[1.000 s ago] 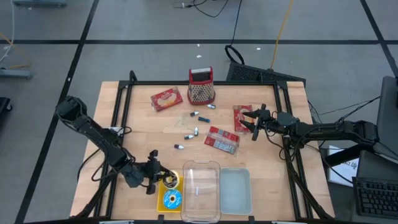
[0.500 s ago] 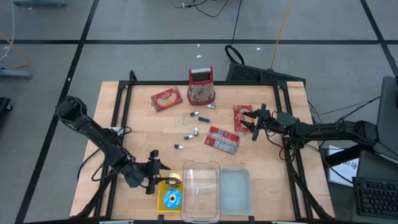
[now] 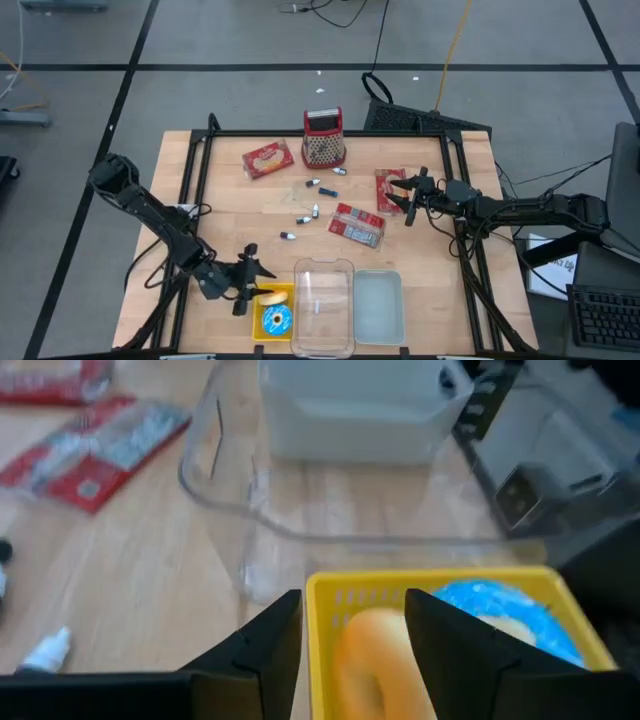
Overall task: Pick & Place Food Item
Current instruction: Put the middle popcorn bag into the transparent bin
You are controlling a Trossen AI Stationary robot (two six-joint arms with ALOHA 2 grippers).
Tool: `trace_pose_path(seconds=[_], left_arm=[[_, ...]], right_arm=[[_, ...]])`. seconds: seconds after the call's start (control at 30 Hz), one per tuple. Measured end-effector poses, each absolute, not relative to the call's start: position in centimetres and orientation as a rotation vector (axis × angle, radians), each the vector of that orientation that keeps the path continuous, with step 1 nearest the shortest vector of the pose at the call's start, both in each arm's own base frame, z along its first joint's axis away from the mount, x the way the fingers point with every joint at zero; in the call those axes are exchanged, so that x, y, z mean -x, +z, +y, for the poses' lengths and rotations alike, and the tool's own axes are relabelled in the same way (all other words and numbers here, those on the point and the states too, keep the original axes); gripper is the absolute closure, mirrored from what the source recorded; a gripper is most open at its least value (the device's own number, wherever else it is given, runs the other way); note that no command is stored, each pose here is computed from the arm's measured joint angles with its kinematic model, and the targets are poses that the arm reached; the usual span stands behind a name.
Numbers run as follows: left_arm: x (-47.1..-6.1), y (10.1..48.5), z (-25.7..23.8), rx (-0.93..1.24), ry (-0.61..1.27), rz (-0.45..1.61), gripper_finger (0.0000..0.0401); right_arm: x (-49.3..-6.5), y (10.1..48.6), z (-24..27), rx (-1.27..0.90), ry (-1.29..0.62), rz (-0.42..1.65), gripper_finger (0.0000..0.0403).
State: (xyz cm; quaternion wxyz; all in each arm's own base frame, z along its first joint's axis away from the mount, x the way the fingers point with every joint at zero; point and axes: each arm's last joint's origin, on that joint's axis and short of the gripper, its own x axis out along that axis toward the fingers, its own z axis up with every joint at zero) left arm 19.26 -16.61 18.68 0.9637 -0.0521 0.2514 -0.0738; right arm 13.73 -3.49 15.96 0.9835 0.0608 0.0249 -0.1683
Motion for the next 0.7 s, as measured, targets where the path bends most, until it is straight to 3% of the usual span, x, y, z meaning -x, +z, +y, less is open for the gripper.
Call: trace_pose_path(seconds=[0.4,0.7], left_arm=[[-17.5,24.5,-14.5,0.018,-0.227,0.262,0.0253],[-18.1,24.8,-9.5,0.005,-0.038,0.217,0.0256]], right_arm=[[-13.7,16.0,-3.5,-0.122,-0.338,0.050,0.0202],[-13.7,16.0,-3.5,-0.122,-0.338,0.050,0.0202]])
